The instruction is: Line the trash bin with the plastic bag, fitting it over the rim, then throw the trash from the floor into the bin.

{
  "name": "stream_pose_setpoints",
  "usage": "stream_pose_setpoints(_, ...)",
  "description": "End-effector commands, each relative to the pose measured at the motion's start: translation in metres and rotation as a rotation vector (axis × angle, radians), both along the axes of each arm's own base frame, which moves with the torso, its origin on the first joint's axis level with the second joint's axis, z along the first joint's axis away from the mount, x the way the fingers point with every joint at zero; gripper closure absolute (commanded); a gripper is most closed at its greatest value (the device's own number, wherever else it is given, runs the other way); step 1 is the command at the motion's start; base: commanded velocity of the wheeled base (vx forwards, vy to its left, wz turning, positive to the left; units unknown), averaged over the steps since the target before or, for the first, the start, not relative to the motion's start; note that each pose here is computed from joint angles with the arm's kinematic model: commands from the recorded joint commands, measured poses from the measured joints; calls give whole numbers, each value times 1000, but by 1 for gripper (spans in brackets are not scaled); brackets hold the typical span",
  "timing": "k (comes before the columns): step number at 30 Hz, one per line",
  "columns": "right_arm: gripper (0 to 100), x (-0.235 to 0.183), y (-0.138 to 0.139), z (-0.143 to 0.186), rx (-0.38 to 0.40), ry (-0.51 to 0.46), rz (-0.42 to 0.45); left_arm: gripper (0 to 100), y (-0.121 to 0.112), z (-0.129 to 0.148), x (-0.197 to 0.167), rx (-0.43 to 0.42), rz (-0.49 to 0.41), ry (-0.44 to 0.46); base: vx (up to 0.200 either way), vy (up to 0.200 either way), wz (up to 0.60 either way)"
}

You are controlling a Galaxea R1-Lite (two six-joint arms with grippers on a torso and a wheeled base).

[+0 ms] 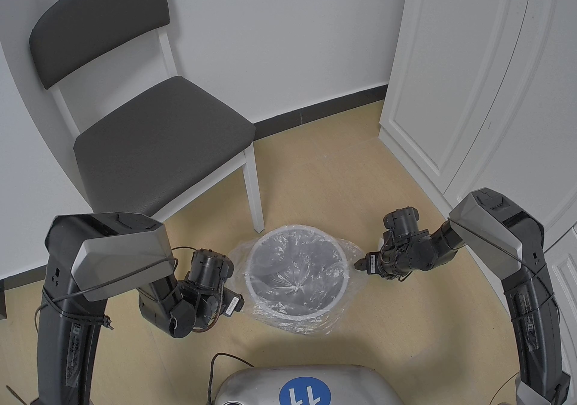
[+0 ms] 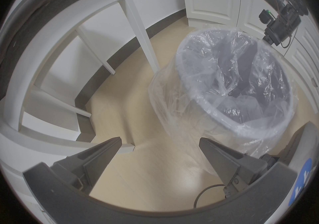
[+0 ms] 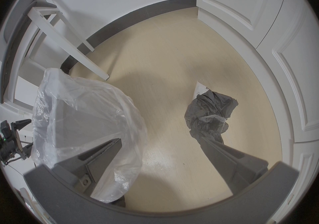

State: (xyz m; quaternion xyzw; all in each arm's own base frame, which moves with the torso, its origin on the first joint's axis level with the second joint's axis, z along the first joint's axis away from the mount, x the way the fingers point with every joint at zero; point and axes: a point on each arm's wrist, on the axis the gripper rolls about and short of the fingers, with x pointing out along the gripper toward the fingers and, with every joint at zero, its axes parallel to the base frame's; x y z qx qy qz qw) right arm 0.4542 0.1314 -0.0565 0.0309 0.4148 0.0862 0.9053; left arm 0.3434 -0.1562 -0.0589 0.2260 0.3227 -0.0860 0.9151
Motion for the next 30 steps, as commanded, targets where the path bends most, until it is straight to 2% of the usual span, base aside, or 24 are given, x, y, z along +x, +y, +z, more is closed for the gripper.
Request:
stream_pose_setpoints(1,0,0,0,1,2,-1,1,0,-5,-9,19,7,3,19,0,0,0)
stream_pose_setpoints(4,0,0,-1,0,1,1,1,0,-6,-7,30,-1,-8,56,0,0,0)
stream_pose_setpoints(13,0,-1,-2,0,-2,1,-1,0,-3,0,71,-1,32,63,0,0,0)
stream_pose_setpoints(21,0,0,-3,-1,-4,-5,1,0,-15,4,105,27,-2,17,0,0,0)
stream_pose_setpoints(30,0,4,-8,2,3,-18,-15,0,-26,10,136,18,7,-29,0,0,0)
